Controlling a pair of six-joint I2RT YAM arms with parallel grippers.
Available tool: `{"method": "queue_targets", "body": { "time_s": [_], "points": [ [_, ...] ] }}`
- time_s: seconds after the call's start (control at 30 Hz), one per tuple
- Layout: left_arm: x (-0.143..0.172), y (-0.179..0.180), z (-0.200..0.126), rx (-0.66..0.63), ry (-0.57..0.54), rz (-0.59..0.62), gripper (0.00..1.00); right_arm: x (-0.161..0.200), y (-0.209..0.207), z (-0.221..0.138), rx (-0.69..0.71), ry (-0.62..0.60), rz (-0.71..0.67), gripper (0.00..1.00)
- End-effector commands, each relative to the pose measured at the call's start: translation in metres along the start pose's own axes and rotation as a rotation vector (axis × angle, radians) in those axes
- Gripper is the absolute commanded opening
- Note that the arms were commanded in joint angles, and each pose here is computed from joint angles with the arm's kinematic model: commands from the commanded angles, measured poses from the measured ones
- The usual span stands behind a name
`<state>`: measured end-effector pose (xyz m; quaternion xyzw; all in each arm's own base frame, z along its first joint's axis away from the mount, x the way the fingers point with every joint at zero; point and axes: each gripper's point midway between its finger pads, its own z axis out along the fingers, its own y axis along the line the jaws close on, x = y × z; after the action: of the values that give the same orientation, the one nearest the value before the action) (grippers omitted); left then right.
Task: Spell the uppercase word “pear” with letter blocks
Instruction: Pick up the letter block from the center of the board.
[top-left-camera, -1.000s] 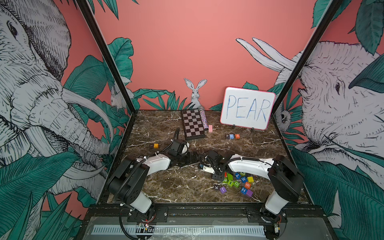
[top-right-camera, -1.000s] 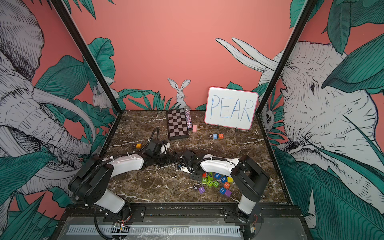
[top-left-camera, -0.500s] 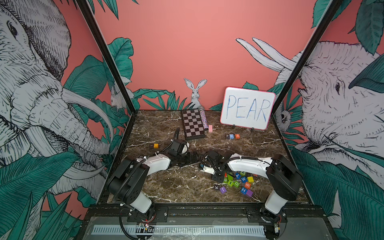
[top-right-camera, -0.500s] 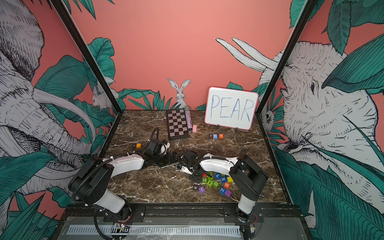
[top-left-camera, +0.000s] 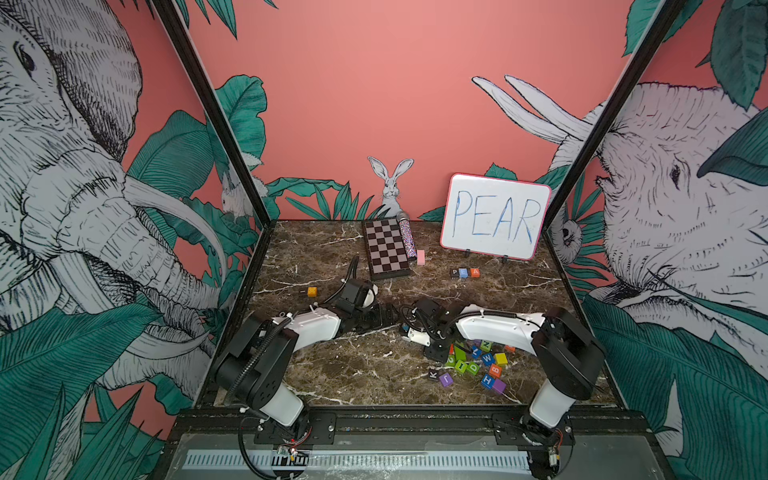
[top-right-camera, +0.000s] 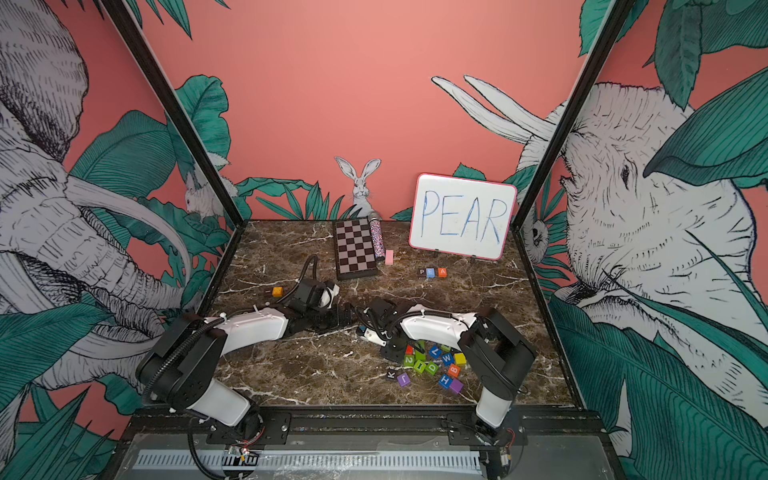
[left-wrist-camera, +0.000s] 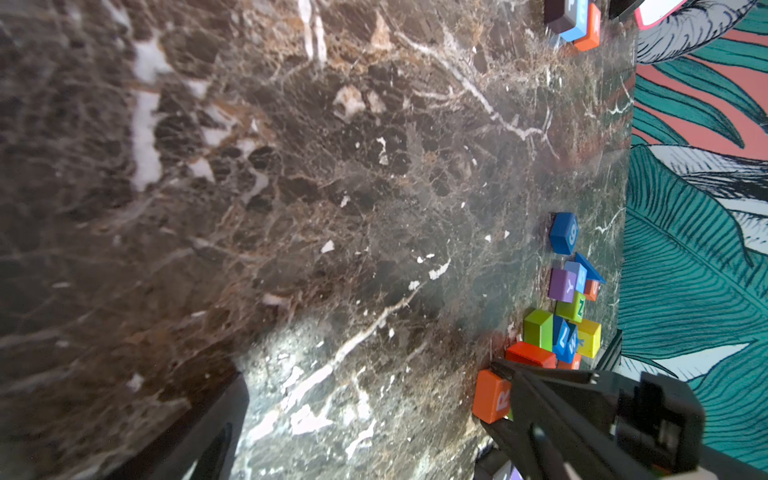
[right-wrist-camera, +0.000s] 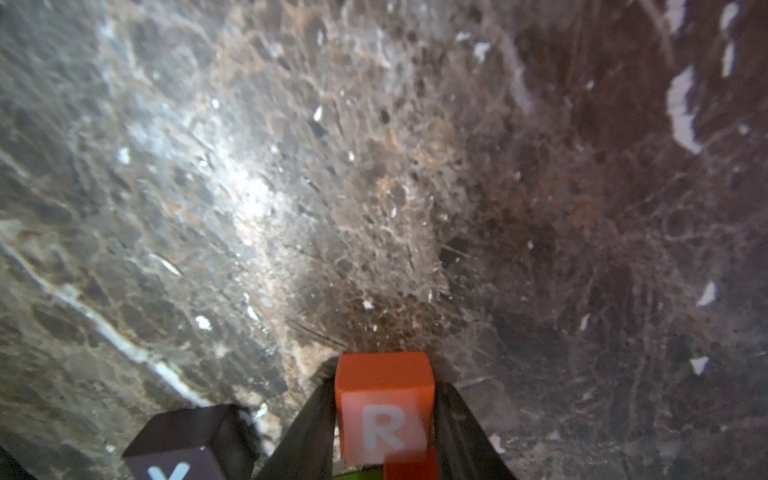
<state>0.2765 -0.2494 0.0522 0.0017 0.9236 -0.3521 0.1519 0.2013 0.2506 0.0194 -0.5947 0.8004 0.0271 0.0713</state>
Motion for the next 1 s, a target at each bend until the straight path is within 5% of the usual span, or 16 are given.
{"method": "queue_targets", "body": {
  "time_s": [0.0, 0.4, 0.73, 0.97],
  "points": [
    [-0.004, -0.002, -0.009, -0.009, -0.025, 0.009, 0.99, -0.003, -0.003, -0.003, -0.006, 0.011, 0.018, 0.41],
    [-0.01, -0.007, -0.017, -0.012, -0.049, 0.035, 0.99, -0.006, -0.006, -0.008, -0.011, -0.002, 0.073, 0.38],
    [-0.011, -0.009, -0.017, -0.006, -0.05, 0.043, 0.99, -0.006, -0.008, 0.001, -0.046, -0.014, 0.161, 0.47],
    [-0.012, -0.01, -0.017, -0.005, -0.05, 0.045, 0.99, -0.004, -0.004, 0.005, -0.086, 0.022, 0.16, 0.42]
  ]
}}
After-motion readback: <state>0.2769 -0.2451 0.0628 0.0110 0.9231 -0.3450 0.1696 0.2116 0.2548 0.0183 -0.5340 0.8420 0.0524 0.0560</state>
